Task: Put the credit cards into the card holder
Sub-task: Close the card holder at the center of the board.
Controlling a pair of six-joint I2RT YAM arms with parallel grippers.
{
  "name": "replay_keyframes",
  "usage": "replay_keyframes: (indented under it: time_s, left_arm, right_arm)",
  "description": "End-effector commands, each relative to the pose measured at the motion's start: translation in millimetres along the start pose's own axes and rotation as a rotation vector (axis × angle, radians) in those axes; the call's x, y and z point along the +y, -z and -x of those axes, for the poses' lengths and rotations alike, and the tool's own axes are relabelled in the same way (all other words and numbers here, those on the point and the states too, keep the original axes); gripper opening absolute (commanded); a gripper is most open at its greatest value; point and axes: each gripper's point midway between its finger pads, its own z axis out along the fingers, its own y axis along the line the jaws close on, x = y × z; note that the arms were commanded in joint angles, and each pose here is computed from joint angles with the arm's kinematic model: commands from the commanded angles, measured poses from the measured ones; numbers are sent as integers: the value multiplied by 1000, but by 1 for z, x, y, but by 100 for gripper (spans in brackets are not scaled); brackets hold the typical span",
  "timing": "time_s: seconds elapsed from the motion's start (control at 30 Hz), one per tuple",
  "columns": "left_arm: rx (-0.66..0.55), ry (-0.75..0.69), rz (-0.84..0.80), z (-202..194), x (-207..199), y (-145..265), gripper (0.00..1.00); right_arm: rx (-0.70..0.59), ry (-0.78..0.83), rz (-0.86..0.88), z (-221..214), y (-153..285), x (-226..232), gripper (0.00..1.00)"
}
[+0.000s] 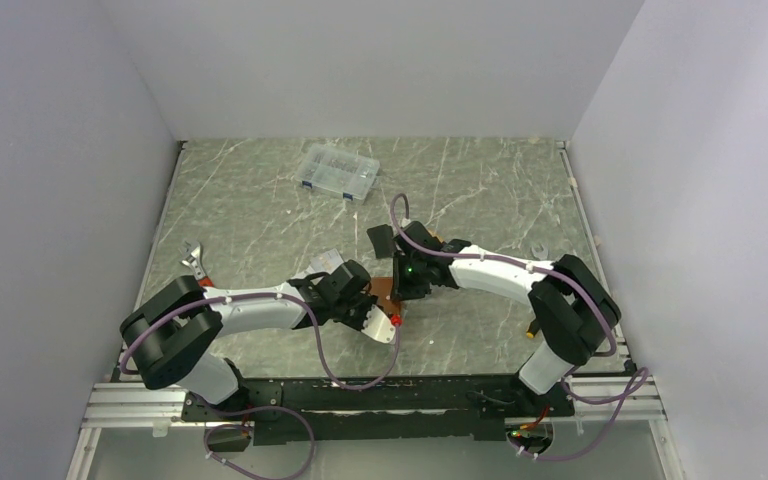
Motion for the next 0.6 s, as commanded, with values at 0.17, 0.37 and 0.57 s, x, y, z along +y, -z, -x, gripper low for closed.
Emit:
replay_keyframes:
  time_s: [0.17, 0.37, 0.57]
  left_arm:
    - [0, 26, -67, 2, -15, -2, 5]
    - [-2, 28, -75, 3, -17, -2, 4]
    - [-3, 28, -74, 4, -17, -2, 4]
  right_arm:
    - [-80, 75, -75, 19, 29, -5, 31]
    - [-108, 117, -125, 29, 37, -11, 32]
    - [-96, 159, -71, 26, 38, 2, 32]
